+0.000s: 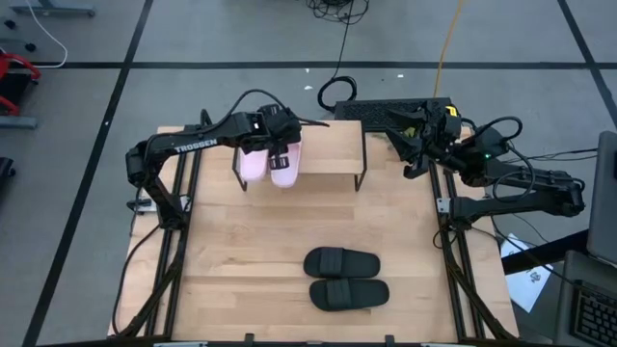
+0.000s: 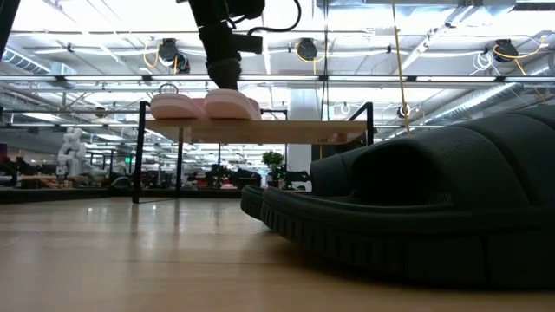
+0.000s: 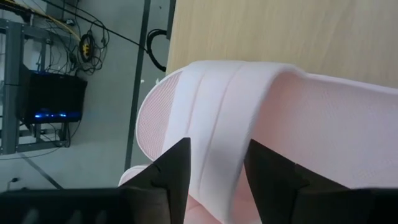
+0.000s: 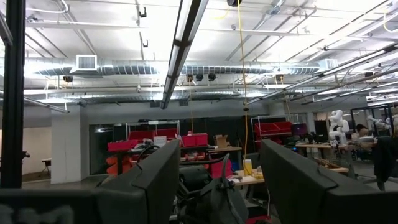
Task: Pick and place slides into the shelf
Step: Put the pink slipper on the shelf
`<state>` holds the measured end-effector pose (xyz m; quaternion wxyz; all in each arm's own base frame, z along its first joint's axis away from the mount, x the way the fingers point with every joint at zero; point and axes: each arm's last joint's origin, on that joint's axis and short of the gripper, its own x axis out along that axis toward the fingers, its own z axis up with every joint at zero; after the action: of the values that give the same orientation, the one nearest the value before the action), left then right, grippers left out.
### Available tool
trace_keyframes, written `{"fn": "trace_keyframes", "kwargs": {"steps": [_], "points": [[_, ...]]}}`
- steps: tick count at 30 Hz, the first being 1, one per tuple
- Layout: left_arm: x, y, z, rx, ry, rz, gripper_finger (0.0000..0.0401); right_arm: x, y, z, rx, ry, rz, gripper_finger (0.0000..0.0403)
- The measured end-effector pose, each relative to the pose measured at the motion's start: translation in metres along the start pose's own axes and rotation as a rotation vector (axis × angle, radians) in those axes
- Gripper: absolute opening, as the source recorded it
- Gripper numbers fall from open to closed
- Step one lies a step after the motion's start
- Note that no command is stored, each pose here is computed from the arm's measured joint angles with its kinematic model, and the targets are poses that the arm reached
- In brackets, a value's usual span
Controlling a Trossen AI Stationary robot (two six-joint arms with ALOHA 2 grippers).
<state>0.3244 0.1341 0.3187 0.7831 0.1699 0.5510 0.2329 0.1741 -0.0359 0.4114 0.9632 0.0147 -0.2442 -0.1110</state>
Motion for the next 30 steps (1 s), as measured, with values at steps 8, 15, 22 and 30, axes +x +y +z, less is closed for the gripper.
{"fn": "trace_keyframes", "kwargs": {"steps": [8, 15, 22, 30], "points": [[0.0000, -0.0002, 0.0003, -0.011, -0.006, -0.010, 0.0150, 0.0000, 0.0000, 0.0000, 0.000, 0.000, 0.000, 0.0210], [0.0000, -0.0003, 0.0006, -0.028, -0.011, -0.017, 0.0150, 0.0000, 0.0000, 0.0000, 0.000, 0.000, 0.000, 0.0210], [0.0000, -0.0004, 0.0006, -0.046, -0.011, -0.018, 0.0150, 0.0000, 0.0000, 0.0000, 0.000, 0.000, 0.000, 0.0210], [0.0000, -0.0003, 0.0006, -0.047, -0.012, -0.018, 0.0150, 0.0000, 0.0000, 0.0000, 0.000, 0.000, 0.000, 0.0210]]}}
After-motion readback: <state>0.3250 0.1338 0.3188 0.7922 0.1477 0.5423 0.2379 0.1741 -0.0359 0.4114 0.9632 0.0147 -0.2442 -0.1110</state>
